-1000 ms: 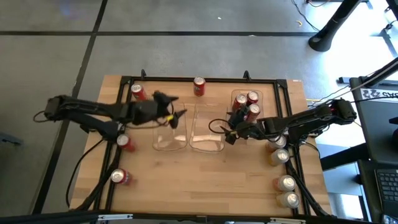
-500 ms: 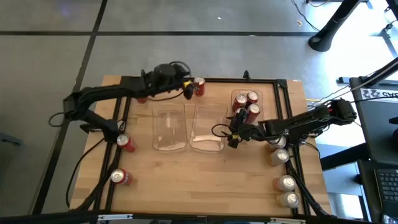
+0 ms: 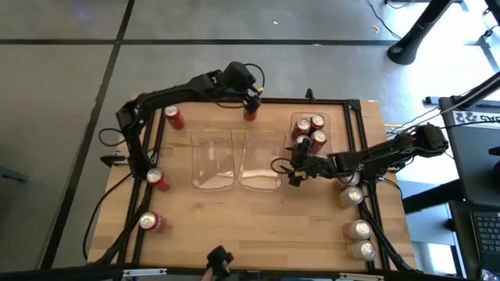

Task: Sort soda cans
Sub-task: Put the orange soda can into the left transparent bin

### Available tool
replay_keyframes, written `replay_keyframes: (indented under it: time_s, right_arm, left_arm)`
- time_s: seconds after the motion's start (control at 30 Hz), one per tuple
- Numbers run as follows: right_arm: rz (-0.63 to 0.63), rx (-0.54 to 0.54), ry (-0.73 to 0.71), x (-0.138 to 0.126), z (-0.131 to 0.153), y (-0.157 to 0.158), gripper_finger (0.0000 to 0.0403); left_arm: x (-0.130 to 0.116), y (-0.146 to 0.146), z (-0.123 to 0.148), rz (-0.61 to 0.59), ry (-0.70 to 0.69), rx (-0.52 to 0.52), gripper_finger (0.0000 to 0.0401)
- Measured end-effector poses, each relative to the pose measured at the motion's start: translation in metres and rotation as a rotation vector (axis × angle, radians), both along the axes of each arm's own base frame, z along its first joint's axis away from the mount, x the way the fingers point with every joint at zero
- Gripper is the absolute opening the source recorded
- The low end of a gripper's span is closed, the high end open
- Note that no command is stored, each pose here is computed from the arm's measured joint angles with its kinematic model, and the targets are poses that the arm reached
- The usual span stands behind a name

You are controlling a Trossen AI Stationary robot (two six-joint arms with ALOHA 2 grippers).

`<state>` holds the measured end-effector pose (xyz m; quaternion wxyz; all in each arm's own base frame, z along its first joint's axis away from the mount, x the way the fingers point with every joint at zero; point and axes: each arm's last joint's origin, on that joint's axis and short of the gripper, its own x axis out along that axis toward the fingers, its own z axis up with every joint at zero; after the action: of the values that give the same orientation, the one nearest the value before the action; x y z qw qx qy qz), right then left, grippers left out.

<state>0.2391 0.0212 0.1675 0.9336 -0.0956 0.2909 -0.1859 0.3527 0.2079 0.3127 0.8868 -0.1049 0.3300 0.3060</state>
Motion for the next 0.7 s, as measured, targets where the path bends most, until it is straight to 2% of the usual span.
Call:
replay_keyframes:
  time_s: [0.37, 0.7]
  right_arm:
    - [0.003, 0.005, -0.024, -0.004, -0.006, -0.001, 0.0347]
    - [0.004, 0.008, -0.019, -0.004, -0.007, 0.000, 0.0347]
  left_arm:
    - [0.005, 0.032, -0.041, 0.078, 0.082, -0.072, 0.0345]
    - [0.013, 0.040, -0.080, 0.073, 0.152, -0.162, 0.0345]
